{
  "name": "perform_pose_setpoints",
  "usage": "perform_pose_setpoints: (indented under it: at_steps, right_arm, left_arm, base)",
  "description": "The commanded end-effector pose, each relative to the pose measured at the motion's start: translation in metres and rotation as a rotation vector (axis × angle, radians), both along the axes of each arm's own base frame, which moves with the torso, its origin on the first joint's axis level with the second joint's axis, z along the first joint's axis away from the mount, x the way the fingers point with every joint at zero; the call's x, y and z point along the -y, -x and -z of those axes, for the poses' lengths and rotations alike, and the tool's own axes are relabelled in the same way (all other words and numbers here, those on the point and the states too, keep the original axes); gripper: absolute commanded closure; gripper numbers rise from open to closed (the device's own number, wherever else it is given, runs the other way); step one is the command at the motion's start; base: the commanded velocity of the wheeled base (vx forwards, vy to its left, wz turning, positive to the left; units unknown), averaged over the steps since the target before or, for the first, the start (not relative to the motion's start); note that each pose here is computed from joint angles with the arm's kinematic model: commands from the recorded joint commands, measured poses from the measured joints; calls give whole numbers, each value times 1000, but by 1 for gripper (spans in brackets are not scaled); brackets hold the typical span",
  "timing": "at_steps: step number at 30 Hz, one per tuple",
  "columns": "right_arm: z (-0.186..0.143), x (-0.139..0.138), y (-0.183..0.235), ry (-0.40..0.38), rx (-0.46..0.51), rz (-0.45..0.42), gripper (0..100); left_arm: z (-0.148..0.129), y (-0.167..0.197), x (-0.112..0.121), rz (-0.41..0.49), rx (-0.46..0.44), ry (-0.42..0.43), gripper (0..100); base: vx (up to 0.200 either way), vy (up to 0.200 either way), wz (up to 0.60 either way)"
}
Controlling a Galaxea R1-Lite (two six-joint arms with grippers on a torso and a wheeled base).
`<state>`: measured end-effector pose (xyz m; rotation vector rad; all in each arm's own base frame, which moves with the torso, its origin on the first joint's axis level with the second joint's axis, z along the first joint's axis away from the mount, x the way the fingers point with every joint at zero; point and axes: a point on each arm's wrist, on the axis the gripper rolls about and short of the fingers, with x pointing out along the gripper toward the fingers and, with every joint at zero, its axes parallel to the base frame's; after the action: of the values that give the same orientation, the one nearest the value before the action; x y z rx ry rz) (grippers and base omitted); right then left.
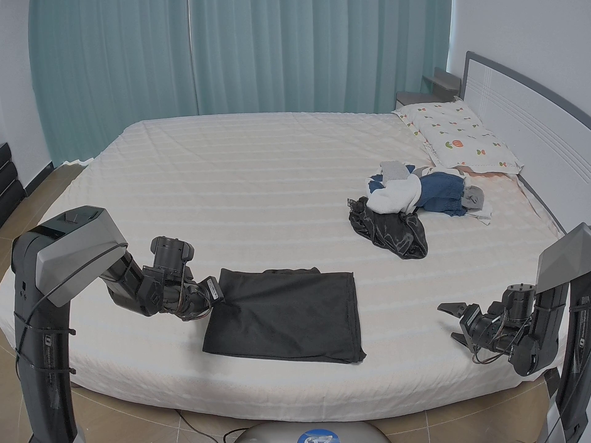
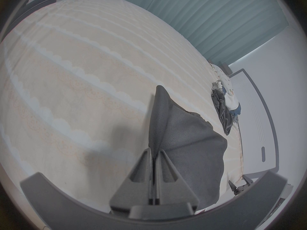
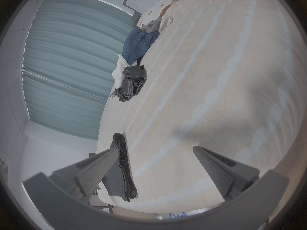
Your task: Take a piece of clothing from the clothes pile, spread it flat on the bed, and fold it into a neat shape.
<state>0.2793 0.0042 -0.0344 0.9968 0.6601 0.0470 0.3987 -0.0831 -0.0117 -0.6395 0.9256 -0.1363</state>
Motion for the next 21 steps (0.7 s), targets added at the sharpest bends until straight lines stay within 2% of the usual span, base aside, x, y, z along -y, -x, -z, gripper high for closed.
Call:
perform_pose_setpoints:
  at_steps: [1,21]
  right_arm:
    - [-1,0,-1,0,11,1,0]
    - [-1,0,-1,1,11,3,0]
  left_arm:
    - [-2,0,0,-4,3,2,100]
    - [-4,5,-3,-33,-17,13,100]
  base:
    - [0,200,0]
    - [0,200,0]
